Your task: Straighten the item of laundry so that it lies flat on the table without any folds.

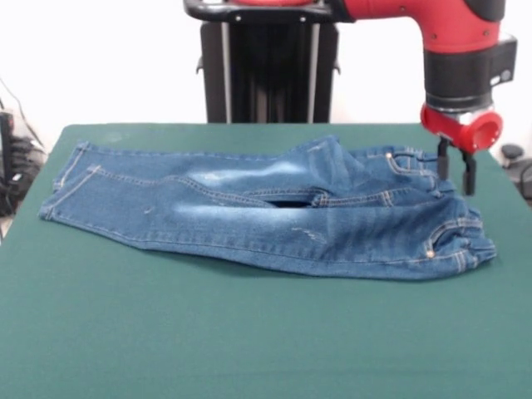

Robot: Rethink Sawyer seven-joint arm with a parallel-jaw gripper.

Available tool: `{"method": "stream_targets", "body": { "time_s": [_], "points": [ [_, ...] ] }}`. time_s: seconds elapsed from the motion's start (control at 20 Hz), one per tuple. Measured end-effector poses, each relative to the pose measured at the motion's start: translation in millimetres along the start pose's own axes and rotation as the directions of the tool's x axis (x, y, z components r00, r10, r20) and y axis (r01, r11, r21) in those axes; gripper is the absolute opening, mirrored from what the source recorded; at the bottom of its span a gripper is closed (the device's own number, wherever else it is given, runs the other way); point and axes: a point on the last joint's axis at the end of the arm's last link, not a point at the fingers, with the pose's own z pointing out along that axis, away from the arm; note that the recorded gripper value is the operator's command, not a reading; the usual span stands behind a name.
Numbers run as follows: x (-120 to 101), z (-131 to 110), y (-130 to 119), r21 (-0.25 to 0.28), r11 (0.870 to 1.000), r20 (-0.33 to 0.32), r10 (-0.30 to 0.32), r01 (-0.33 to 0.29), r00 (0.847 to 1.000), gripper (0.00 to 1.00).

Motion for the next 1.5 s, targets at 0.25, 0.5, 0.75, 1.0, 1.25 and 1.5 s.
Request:
{"method": "stream_targets", "body": {
  "time_s": [0.25, 0.5, 0.75, 1.0, 1.25, 1.5],
  "points": [
    [-5.2, -28.1, 7.0, -0.013, 1.0, 0.013, -0.004, 0.004, 1.0, 1.0],
    [-33.7, -68.9, 12.5, -0.034, 0.999, 0.034, 0.012, -0.011, 0.999, 1.0],
    [-80.1, -86.5, 3.8, -0.043, 0.999, 0.092, 0.022, -0.018, 0.996, 1.0],
    [-146.8, -94.4, -27.1, -0.016, 0.999, 0.169, 0.04, -0.038, 0.985, 1.0],
    [-187.5, -95.3, -52.1, 0.015, 0.999, 0.215, 0.043, -0.047, 0.976, 1.0],
    [-234.1, -100.2, -72.9, 0.033, 0.998, 0.265, 0.04, -0.05, 0.963, 1.0]
  ]
}}
